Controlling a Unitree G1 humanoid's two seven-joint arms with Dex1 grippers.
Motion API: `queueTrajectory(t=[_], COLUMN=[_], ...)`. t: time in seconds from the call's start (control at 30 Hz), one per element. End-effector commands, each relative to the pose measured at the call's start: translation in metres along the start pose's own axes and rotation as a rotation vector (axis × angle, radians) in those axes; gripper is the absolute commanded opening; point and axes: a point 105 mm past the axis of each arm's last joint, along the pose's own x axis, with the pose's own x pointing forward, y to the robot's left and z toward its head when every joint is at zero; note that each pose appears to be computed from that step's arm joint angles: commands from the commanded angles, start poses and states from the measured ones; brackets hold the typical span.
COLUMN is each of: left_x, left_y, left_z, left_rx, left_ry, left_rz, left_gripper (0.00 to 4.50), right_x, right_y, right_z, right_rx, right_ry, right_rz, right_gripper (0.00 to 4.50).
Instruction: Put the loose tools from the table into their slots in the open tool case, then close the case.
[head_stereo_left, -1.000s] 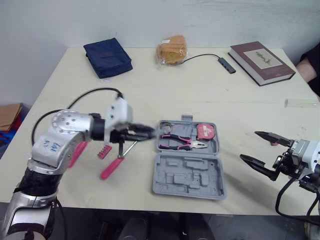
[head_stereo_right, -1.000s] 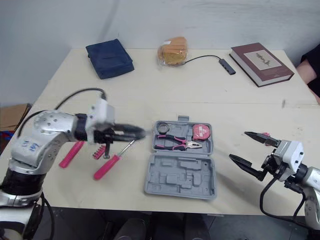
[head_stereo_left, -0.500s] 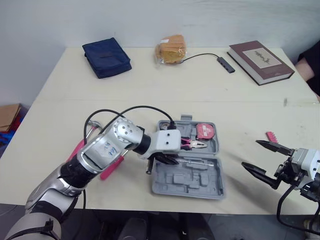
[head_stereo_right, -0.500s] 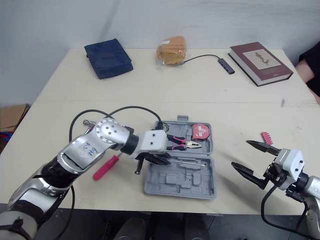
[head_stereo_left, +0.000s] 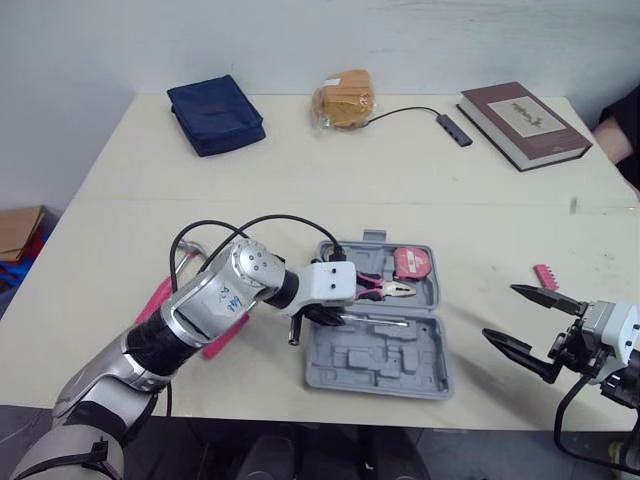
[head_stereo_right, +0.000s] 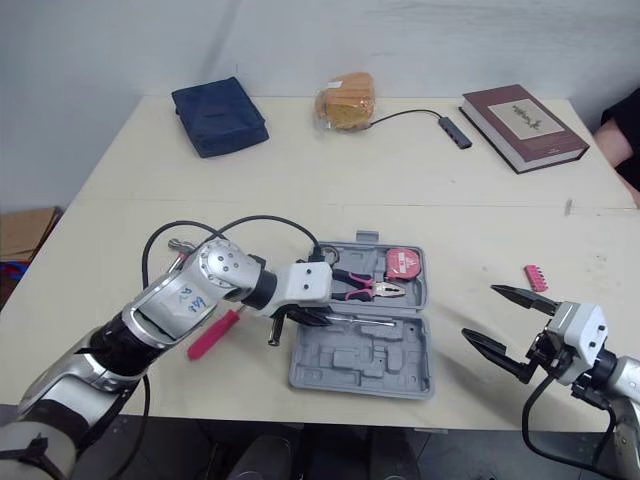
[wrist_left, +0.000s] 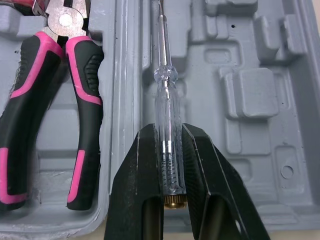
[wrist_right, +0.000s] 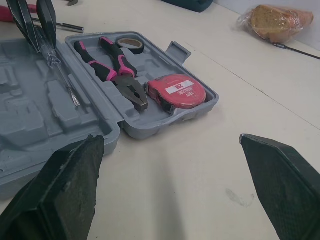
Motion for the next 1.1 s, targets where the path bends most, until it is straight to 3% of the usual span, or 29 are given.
queueTrajectory(t=[0.03, 0.37, 0.4, 0.43, 0.53, 0.7, 0.8, 0.9, 1.0, 1.1], left_x=[-0.001, 0.004, 0.004, 0.003, -0.002, -0.017, -0.022, -0.025, -0.021, -0.012], left_y=[0.004, 0.001, 0.000, 0.002, 0.004, 0.000, 0.001, 0.006, 0.000, -0.001], left_z=[0.003, 0.008, 0.009, 0.011, 0.014, 0.027, 0.042, 0.054, 0.048, 0.036], left_rx=[0.028, 0.101, 0.115, 0.124, 0.162, 0.203, 0.216, 0.206, 0.169, 0.074], left_ry=[0.011, 0.006, 0.002, -0.005, -0.006, -0.045, -0.172, -0.362, -0.504, -0.553], left_rz=[0.028, 0.019, 0.014, 0.032, 0.057, 0.054, 0.063, 0.094, 0.057, 0.050], left_gripper=[0.04, 0.04, 0.99, 1.49, 2.47, 2.47, 2.47, 1.61, 0.20, 0.02], right_x=[0.005, 0.011, 0.011, 0.011, 0.013, 0.017, 0.020, 0.021, 0.021, 0.021], right_y=[0.000, 0.002, 0.002, 0.002, 0.001, 0.001, 0.000, -0.001, -0.001, 0.001], right_z=[0.012, 0.015, 0.015, 0.015, 0.018, 0.024, 0.027, 0.028, 0.028, 0.027], right_rx=[-0.050, -0.048, -0.048, -0.046, -0.038, -0.027, -0.023, -0.021, -0.017, -0.012], right_ry=[-0.035, -0.044, -0.044, -0.045, -0.060, -0.074, -0.083, -0.085, -0.082, -0.080], right_rz=[0.007, 0.013, 0.013, 0.012, 0.001, 0.008, 0.011, 0.010, 0.009, 0.006], right_gripper=[4.50, 4.50, 4.50, 4.50, 4.50, 4.50, 4.50, 4.50, 4.50, 4.50])
